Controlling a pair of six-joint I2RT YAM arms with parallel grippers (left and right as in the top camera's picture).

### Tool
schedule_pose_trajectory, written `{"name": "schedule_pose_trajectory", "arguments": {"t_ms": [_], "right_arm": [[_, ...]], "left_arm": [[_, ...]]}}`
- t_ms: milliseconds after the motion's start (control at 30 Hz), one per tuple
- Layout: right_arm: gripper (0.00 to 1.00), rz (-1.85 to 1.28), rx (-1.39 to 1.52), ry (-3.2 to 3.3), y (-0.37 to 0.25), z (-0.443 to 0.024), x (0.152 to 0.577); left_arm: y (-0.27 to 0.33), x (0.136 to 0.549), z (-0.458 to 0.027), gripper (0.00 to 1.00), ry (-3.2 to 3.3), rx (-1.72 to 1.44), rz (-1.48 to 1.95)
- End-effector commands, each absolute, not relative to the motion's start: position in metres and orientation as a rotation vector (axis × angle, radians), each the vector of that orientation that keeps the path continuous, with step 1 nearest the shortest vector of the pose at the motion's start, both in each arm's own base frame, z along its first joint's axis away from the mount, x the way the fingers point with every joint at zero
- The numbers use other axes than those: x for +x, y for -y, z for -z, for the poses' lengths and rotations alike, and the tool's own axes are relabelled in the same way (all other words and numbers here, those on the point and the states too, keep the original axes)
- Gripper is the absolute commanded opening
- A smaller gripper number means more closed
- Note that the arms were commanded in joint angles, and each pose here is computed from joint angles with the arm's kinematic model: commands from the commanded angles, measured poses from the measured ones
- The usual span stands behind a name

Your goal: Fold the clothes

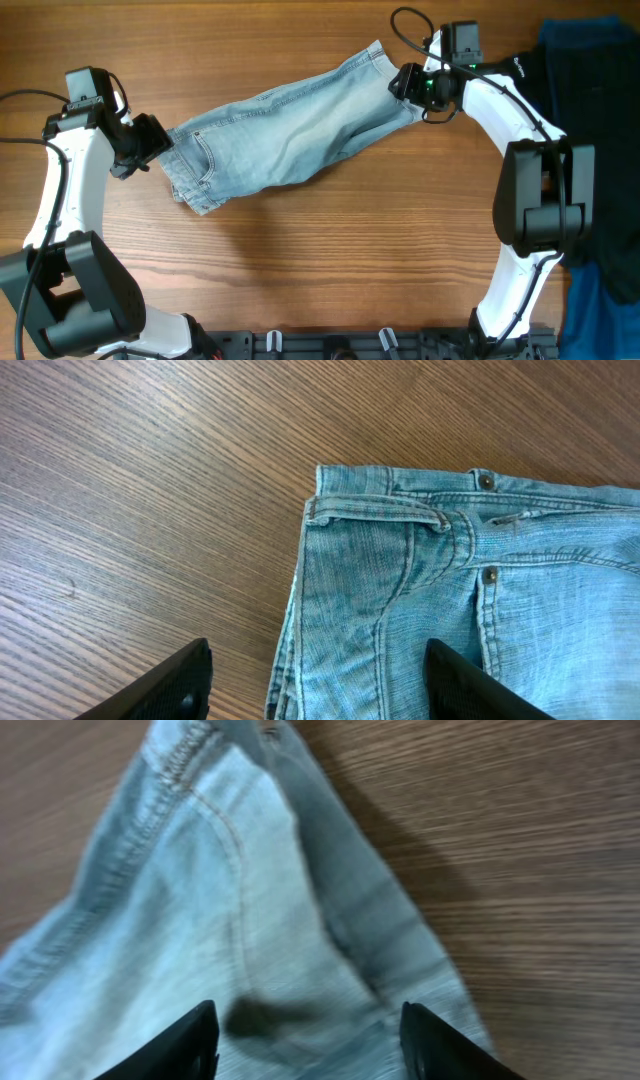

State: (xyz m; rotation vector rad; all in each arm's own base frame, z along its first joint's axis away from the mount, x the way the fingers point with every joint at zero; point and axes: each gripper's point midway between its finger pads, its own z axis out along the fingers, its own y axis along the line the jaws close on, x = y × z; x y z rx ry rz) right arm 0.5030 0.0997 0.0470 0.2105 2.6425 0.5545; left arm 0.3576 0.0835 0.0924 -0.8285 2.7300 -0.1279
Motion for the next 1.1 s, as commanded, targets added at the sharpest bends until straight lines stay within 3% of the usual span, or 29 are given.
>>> {"name": "schedule_pose_trajectory", "arguments": {"t_ms": [0,133,167,200,233,267,500,667,700,733,800,833,867,967,1067], "right_arm": [[0.64,-0.516,0.0,-2.603,-0.102,-0.05,0.51],[0.58,-0.622,-0.114,-2.577,-0.118,-0.044,0.51],[0.51,-0.629,-0.132,-2.577,-0.119,-0.043,0.509],[0.23,-0.627,-0.14,-2.578,-0.119,-0.042,0.509],[0.09,-0.623,-0.14,-2.562,-0.117,-0.048,0.511],[0.04,-0.615,-0.153,-2.54,-0.114,-0.057,0.514],[0.04,-0.633,-0.199,-2.332,-0.096,-0.173,0.506],[0.05,-0.506,-0.051,-2.475,-0.073,-0.152,0.491],[0.12,-0.485,-0.038,-2.499,-0.07,-0.145,0.489],[0.35,-0.453,-0.024,-2.517,-0.066,-0.139,0.489],[0.59,-0.381,0.02,-2.561,-0.055,-0.124,0.488],[0.7,-0.357,0.039,-2.583,-0.052,-0.118,0.487],[0.72,-0.332,0.069,-2.614,-0.048,-0.111,0.483],[0.72,-0.333,0.09,-2.731,-0.047,-0.081,0.467],[0.49,-0.483,0.069,-2.783,-0.065,-0.061,0.46]], "left_arm": [[-0.081,0.362,-0.103,0.67,-2.707,-0.794,0.144],[-0.081,0.362,-0.103,0.67,-2.71,-0.795,0.144],[-0.081,0.362,-0.103,0.67,-2.71,-0.795,0.144],[-0.081,0.362,-0.103,0.67,-2.71,-0.795,0.144],[-0.081,0.362,-0.103,0.68,-2.71,-0.795,0.144],[-0.081,0.362,-0.103,0.68,-2.71,-0.795,0.144],[-0.081,0.362,-0.103,0.68,-2.709,-0.794,0.144],[-0.081,0.363,-0.103,0.68,-2.707,-0.793,0.144],[-0.081,0.363,-0.103,0.68,-2.707,-0.793,0.144],[-0.081,0.363,-0.103,0.69,-2.707,-0.794,0.144],[-0.081,0.363,-0.103,0.69,-2.707,-0.793,0.144],[-0.081,0.362,-0.103,0.69,-2.707,-0.794,0.144],[-0.081,0.362,-0.103,0.69,-2.709,-0.794,0.144],[-0.081,0.361,-0.103,0.69,-2.714,-0.795,0.144],[-0.081,0.361,-0.103,0.69,-2.714,-0.796,0.144]]}}
